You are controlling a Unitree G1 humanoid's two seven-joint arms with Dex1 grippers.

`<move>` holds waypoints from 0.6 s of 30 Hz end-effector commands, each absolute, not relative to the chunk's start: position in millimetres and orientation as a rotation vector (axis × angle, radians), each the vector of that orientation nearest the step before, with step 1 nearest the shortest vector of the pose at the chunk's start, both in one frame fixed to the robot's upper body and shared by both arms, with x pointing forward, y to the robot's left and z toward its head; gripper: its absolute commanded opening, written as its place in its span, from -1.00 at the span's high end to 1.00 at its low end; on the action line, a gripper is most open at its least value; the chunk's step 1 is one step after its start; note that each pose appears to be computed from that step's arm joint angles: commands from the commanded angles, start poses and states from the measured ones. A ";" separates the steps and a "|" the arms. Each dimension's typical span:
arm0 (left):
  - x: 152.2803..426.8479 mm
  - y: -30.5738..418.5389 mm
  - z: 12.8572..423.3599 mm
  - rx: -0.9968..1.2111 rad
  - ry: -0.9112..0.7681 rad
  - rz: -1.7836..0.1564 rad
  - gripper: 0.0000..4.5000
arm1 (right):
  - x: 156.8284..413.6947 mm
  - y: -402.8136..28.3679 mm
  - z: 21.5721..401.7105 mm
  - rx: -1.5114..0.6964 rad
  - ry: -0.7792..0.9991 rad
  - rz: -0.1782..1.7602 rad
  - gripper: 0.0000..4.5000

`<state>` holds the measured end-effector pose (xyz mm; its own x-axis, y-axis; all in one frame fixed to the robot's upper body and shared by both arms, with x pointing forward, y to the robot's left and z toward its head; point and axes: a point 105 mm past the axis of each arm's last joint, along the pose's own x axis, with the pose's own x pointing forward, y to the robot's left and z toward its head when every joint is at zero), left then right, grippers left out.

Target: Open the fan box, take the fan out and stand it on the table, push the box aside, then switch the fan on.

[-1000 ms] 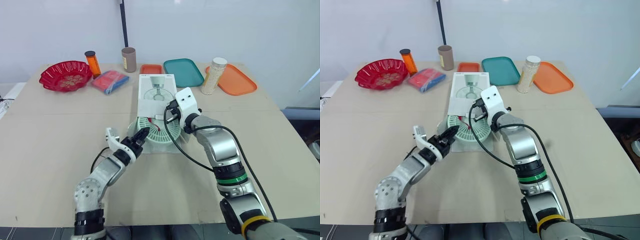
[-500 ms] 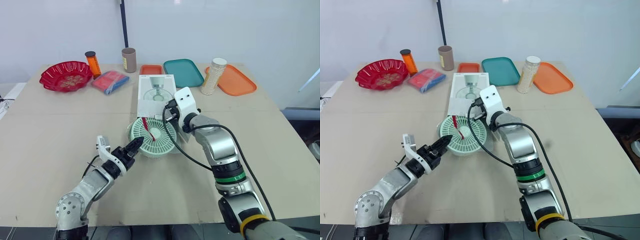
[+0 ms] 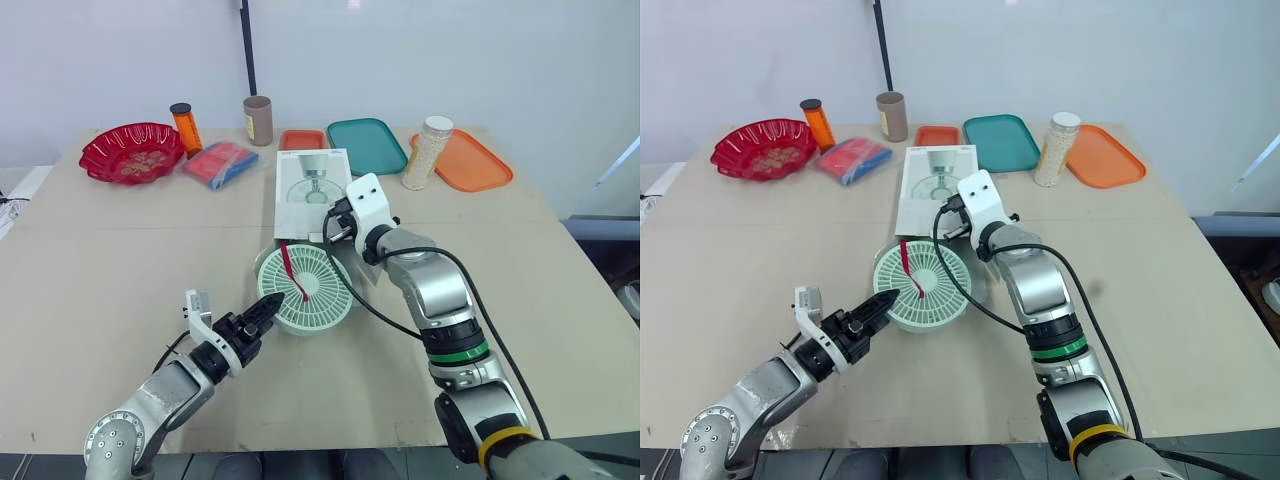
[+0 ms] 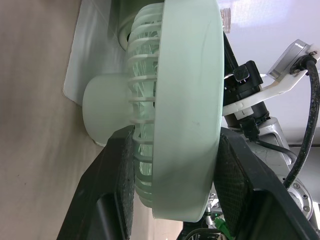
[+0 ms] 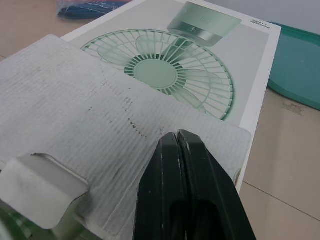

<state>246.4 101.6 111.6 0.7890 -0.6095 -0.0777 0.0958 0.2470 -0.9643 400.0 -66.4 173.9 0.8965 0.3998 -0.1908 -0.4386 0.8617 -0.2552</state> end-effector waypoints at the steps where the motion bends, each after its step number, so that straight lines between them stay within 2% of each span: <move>1: 234.1 107.6 91.5 -1.226 0.587 -0.414 0.26 | 400.1 -61.7 170.8 -0.304 0.153 0.452 1.00; 10: 208.9 107.4 93.6 -1.235 0.620 -0.414 0.26 | 402.1 -60.3 172.3 -0.324 0.151 0.443 1.00; 15: 204.9 111.7 90.7 -1.242 0.625 -0.398 0.26 | 401.4 -59.7 171.6 -0.324 0.153 0.445 1.00; 18: 196.3 123.8 82.2 -1.227 0.643 -0.369 0.26 | 399.2 -57.5 170.0 -0.333 0.159 0.450 1.00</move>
